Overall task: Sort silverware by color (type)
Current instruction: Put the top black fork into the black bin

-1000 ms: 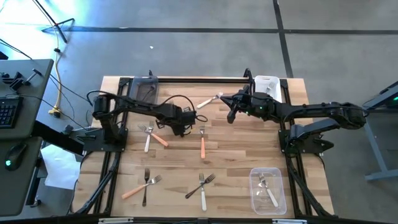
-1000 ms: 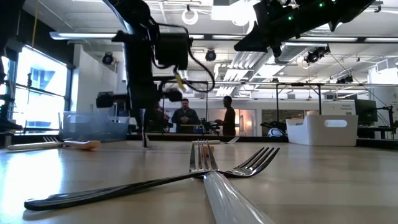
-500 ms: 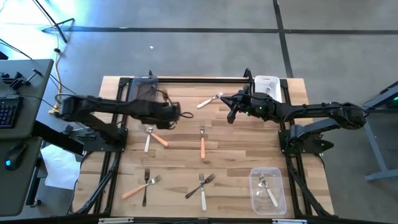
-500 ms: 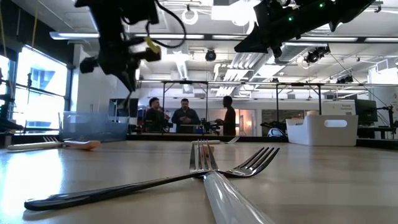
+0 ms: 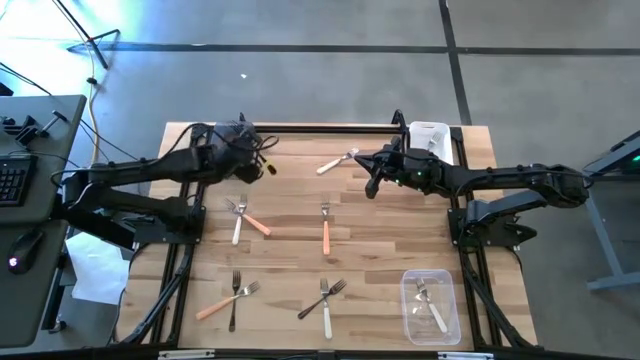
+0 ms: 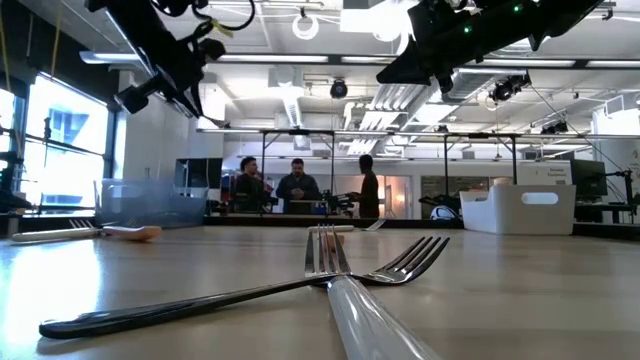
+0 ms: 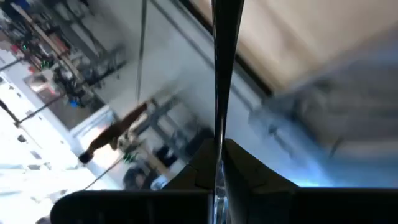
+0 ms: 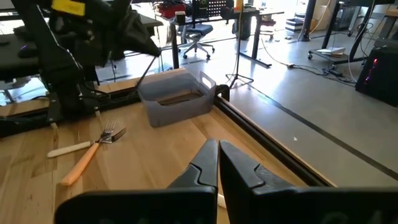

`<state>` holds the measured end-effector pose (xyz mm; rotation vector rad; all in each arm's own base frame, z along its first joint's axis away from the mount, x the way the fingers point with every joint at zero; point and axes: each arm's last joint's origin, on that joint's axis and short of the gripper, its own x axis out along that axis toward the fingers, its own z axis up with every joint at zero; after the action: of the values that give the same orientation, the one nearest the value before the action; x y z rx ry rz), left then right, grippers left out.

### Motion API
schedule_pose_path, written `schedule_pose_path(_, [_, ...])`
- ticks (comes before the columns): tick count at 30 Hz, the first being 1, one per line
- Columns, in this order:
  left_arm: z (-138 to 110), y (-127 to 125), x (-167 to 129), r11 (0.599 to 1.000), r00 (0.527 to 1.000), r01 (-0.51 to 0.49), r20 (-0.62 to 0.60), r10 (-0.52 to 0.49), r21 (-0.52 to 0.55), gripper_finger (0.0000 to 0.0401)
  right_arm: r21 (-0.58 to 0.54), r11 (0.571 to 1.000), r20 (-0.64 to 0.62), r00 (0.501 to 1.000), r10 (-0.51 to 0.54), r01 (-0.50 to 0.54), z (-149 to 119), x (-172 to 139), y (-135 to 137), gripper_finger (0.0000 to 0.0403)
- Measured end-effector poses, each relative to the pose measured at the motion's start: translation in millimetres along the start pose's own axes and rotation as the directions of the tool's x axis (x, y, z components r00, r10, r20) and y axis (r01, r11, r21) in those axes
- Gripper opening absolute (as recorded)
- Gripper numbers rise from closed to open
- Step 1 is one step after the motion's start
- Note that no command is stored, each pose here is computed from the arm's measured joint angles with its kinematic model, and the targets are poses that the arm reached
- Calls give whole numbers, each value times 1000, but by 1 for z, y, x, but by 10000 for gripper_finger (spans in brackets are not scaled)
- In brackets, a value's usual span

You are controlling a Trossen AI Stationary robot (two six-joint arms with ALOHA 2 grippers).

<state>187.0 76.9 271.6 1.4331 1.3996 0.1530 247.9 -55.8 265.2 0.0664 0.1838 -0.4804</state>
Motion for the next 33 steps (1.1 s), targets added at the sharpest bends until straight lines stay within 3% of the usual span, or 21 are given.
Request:
schedule_pose_path(2, [4,-2,-3,999,998,13,56,-15,30,3,1,1000,2,1000,0,0,0,0,0,0])
schedule_pose_path(5, [18,-4,-1,986,994,22,106,-39,163,3,1,1000,2,1000,0,0,0,0,0,0])
schedule_pose_path(11, [66,-16,17,921,970,91,175,-168,380,3,1,1000,2,1000,0,0,0,0,0,0])
schedule_pose_path(14, [89,-27,30,843,958,128,155,-241,522,3,1,1000,2,1000,0,0,0,0,0,0])
schedule_pose_path(18, [111,-40,47,700,951,146,96,-294,699,3,-2,1000,-6,1000,0,0,-1,0,0,0])
schedule_pose_path(20, [119,-42,53,662,952,123,100,-288,739,3,-7,1000,-8,1000,-1,0,-1,0,0,0])
schedule_pose_path(27, [136,-38,64,672,951,23,191,-243,740,3,-10,1000,-9,1000,-1,1,-1,0,0,0])
schedule_pose_path(30, [138,-41,67,673,944,35,196,-265,739,4,-10,1000,-9,1000,-1,0,-1,0,0,0])
schedule_pose_path(33, [140,-45,70,698,935,64,202,-293,713,11,-10,1000,-9,1000,-1,1,-1,0,0,0])
